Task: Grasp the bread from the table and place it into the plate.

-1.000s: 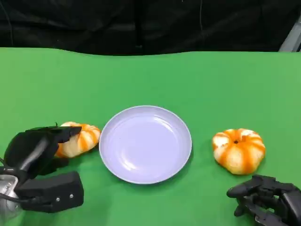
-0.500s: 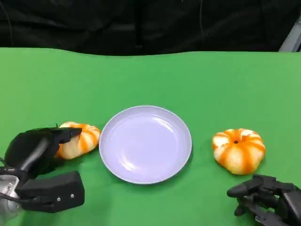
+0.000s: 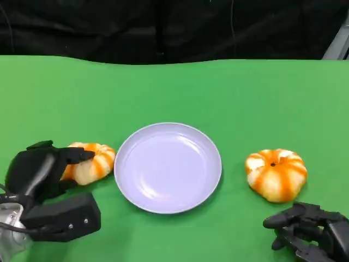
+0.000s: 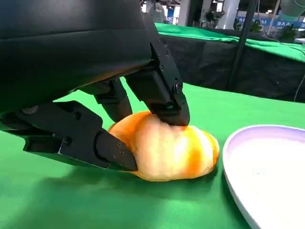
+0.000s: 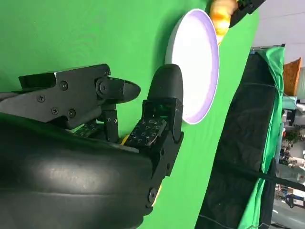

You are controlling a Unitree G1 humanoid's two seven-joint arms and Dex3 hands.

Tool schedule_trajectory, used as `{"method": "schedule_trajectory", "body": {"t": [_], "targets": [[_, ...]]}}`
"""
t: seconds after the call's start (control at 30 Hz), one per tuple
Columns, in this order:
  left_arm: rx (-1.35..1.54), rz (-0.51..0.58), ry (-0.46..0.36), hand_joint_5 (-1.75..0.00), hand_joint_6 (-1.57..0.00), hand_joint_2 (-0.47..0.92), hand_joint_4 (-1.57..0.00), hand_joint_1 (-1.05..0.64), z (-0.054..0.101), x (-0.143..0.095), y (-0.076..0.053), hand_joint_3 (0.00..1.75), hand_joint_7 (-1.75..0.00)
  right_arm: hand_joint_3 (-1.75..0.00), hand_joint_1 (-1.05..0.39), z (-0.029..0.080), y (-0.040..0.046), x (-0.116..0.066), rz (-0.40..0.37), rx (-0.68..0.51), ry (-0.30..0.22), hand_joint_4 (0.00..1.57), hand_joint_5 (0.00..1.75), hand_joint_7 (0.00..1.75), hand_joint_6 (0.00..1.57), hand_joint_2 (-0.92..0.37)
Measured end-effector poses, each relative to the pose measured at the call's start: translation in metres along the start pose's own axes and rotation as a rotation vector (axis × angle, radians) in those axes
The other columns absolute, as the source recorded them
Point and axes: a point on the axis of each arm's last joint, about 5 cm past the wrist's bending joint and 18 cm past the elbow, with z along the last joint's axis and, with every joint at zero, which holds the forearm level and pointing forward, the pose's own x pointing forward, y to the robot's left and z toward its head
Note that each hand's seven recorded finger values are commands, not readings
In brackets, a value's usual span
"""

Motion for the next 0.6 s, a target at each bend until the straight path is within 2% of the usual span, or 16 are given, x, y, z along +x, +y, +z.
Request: {"method": "schedule_trajectory", "body": {"t": [0.17, 0.6], "targets": [[0.000, 0.016, 0.001, -0.96, -1.21, 0.88, -0.74, -0.04, 0.0003, -0.0004, -0.0009, 0.00, -0.10, -0.38, 0.02, 0.0000, 0.0000, 0.0000, -0.001, -0.001, 0.000, 0.74, 1.33, 0.74, 0.90, -0.92], [-0.001, 0.049, 0.009, -0.99, -1.22, 0.88, -0.73, -0.05, 0.0004, -0.0016, -0.0029, 0.00, -0.07, -0.38, 0.03, -0.0004, 0.0001, -0.0001, -0.002, 0.001, 0.002, 0.73, 1.34, 0.74, 0.90, -0.92]]}}
